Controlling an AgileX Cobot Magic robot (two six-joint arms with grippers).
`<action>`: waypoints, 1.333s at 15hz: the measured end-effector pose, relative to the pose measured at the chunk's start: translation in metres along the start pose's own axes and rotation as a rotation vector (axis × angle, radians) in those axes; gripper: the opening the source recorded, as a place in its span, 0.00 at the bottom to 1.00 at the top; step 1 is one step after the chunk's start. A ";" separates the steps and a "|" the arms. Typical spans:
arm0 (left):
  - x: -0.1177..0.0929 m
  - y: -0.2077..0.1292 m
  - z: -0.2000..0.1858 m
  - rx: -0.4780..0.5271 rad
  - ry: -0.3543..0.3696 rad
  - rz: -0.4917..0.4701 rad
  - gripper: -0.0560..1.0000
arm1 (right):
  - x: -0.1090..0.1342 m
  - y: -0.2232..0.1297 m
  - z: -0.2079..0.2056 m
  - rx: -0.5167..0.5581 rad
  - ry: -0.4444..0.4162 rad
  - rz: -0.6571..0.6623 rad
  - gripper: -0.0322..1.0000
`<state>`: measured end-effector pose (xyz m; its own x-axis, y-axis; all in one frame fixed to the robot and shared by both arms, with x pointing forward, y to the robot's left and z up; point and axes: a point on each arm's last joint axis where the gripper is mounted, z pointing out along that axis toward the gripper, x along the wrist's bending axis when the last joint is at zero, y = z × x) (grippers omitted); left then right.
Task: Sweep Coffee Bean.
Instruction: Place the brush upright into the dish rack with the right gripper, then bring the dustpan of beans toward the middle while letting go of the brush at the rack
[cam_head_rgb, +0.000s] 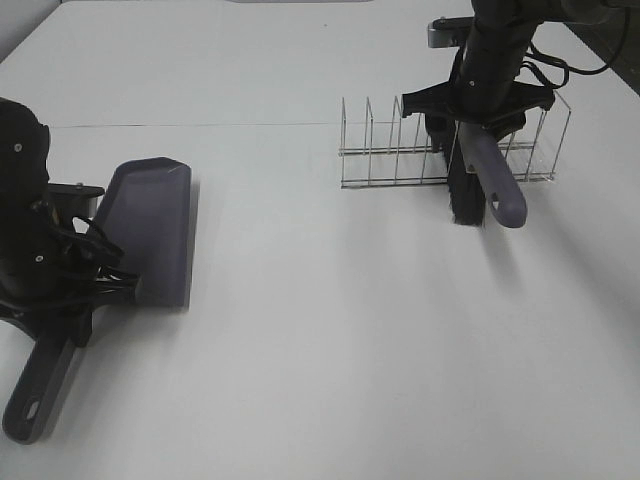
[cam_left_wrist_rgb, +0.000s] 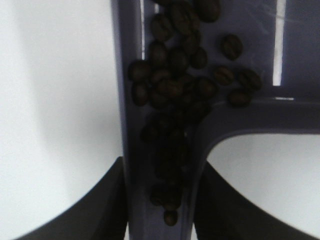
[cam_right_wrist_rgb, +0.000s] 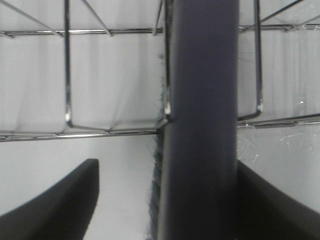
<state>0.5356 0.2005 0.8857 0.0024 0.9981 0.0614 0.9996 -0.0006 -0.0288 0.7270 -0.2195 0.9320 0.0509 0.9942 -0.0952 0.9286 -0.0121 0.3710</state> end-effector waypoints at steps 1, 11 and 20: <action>0.000 0.000 0.000 0.000 -0.001 -0.001 0.37 | 0.001 0.000 -0.002 -0.003 0.011 0.003 0.75; -0.001 -0.003 0.000 0.030 -0.008 -0.012 0.37 | -0.014 0.016 -0.118 -0.163 0.068 -0.015 0.79; 0.000 0.000 -0.021 -0.018 -0.064 -0.006 0.37 | -0.027 -0.069 -0.171 -0.147 0.202 -0.068 0.79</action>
<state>0.5360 0.1994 0.9066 -0.0046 1.0000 -0.0025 0.9999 0.0045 -0.0103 0.5988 -0.2271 1.0664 -0.0980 0.9936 0.0569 0.8633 0.0564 0.5015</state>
